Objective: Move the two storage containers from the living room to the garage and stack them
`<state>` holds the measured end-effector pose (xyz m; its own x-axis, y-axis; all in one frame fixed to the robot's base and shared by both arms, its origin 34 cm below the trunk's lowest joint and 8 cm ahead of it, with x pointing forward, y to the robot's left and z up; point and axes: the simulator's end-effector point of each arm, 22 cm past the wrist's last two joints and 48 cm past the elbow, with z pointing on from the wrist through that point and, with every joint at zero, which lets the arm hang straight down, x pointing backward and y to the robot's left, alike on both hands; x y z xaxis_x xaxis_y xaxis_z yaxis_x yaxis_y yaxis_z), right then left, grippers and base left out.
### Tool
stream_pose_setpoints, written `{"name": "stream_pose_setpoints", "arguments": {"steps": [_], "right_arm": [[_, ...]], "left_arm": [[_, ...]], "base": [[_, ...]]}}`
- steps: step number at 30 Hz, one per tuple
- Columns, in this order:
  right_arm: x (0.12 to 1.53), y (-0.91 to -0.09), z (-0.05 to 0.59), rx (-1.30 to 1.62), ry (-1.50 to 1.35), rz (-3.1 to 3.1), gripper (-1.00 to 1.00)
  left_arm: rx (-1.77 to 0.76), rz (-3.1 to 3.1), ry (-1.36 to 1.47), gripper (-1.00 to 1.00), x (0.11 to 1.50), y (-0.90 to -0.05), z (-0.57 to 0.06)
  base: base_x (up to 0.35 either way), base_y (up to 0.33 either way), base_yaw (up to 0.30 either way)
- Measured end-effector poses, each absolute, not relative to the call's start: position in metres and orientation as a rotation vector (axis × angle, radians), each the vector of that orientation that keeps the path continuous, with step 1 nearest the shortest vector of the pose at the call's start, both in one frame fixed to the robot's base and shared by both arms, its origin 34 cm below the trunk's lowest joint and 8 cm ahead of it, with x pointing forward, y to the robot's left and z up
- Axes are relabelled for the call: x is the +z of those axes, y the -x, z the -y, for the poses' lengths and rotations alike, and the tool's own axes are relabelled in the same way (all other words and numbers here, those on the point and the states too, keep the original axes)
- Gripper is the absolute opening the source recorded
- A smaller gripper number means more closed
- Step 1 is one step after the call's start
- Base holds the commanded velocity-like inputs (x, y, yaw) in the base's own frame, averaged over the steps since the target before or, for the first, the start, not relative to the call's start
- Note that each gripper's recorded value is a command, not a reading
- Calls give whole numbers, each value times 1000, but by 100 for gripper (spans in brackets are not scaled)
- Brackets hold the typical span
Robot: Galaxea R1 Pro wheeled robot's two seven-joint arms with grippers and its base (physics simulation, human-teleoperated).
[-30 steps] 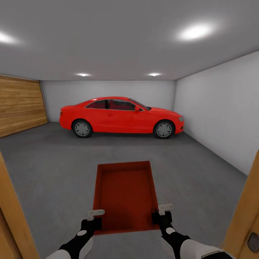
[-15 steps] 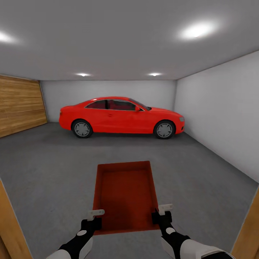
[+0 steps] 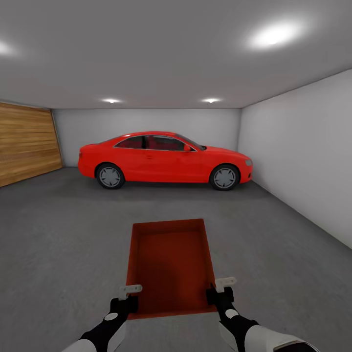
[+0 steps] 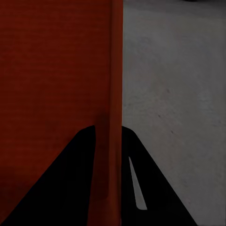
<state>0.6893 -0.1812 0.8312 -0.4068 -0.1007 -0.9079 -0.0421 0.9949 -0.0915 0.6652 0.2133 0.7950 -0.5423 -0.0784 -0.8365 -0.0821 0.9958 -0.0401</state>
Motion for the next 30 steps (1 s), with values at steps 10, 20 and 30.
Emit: {"name": "stream_pose_setpoints", "arguments": {"steps": [10, 20, 30], "right_arm": [[831, -689, 181, -64, 101, -1991, -100], [831, -689, 181, -64, 103, -1991, -100], [831, -689, 181, -65, 103, -1990, -100]], "left_arm": [[5, -2147, 112, -100, 795, -665, -213], [5, -2146, 113, -100, 795, -665, -213], [5, -2146, 113, -100, 794, -665, -213]], "base": [[318, 0, 0], [318, 0, 0], [318, 0, 0]]}}
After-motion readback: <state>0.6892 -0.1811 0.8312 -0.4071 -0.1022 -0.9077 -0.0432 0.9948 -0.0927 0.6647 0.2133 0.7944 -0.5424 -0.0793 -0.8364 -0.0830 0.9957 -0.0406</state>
